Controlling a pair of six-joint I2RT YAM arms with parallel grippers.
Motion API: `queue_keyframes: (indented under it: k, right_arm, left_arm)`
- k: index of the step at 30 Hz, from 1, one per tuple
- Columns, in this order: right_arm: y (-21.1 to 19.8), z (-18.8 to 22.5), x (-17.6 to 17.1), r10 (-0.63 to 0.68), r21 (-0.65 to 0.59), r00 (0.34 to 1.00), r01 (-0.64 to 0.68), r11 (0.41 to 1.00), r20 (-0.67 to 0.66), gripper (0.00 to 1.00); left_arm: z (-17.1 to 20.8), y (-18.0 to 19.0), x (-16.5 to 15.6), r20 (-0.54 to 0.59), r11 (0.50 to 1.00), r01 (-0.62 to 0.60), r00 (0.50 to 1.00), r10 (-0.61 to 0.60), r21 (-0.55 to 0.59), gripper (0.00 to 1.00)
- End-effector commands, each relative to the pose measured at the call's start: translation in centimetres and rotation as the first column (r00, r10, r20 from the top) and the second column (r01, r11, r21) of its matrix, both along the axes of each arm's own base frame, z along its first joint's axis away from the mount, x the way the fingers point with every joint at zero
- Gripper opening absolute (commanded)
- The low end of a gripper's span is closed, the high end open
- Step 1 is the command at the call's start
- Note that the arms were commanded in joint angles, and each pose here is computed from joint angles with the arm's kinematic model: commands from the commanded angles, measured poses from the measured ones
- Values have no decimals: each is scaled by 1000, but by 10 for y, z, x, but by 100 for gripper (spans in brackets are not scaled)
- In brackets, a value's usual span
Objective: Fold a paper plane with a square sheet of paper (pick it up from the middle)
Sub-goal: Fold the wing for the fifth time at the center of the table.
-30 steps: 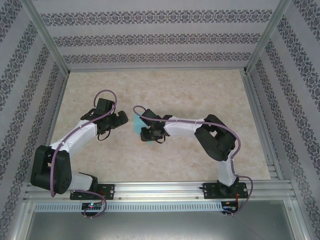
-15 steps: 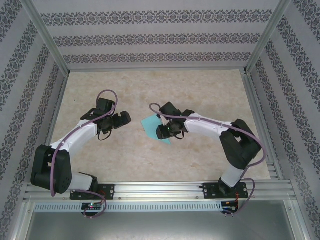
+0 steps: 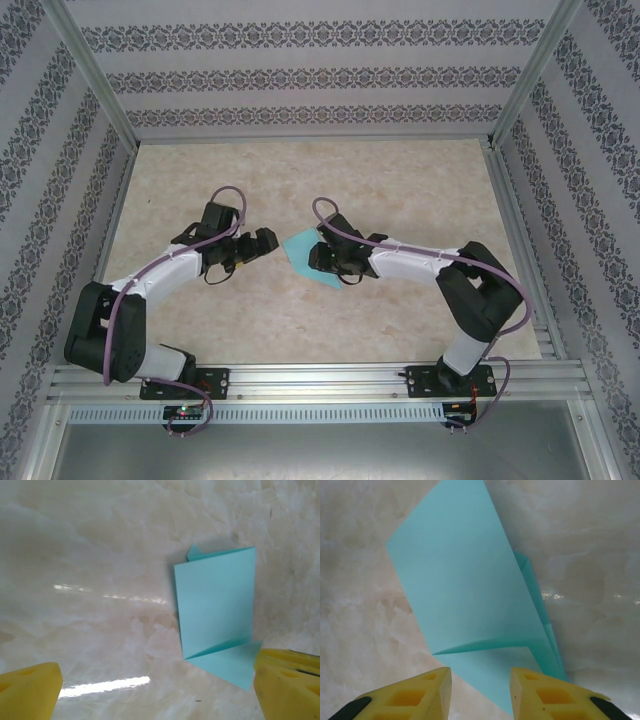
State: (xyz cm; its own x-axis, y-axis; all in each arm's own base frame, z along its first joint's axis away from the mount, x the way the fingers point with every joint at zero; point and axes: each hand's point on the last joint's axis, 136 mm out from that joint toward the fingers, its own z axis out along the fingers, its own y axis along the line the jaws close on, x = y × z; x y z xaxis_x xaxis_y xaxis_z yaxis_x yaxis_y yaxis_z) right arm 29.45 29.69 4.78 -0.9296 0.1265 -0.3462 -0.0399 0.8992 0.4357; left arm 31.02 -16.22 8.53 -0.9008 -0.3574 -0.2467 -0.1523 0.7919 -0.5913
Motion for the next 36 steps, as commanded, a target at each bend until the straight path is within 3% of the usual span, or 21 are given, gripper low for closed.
queue_keyframes:
  k: [1, 7, 15, 29, 36]
  right_arm:
    - [11, -3, 11, -23, 25, 1000, 23, 999, 11, 36]
    - [2, -26, 11, -31, 7, 999, 32, 999, -26, 36]
    - [-17, -48, 3, -77, 94, 990, 88, 992, -117, 36]
    - [-42, -69, -5, -119, 172, 972, 155, 973, -201, 34]
    - [-47, -74, -7, -122, 177, 970, 160, 971, -210, 30]
  left_arm:
    - [2, -19, 1, 16, 997, 21, 1000, -20, -73, 97]
    - [-2, -34, -6, -12, 994, 43, 999, -44, -103, 95]
    - [-10, -59, -15, -62, 986, 61, 995, -72, -155, 91]
    - [-29, -92, -13, -113, 975, 64, 990, -89, -212, 62]
    - [-37, -95, -8, -136, 979, 55, 987, -83, -197, 56]
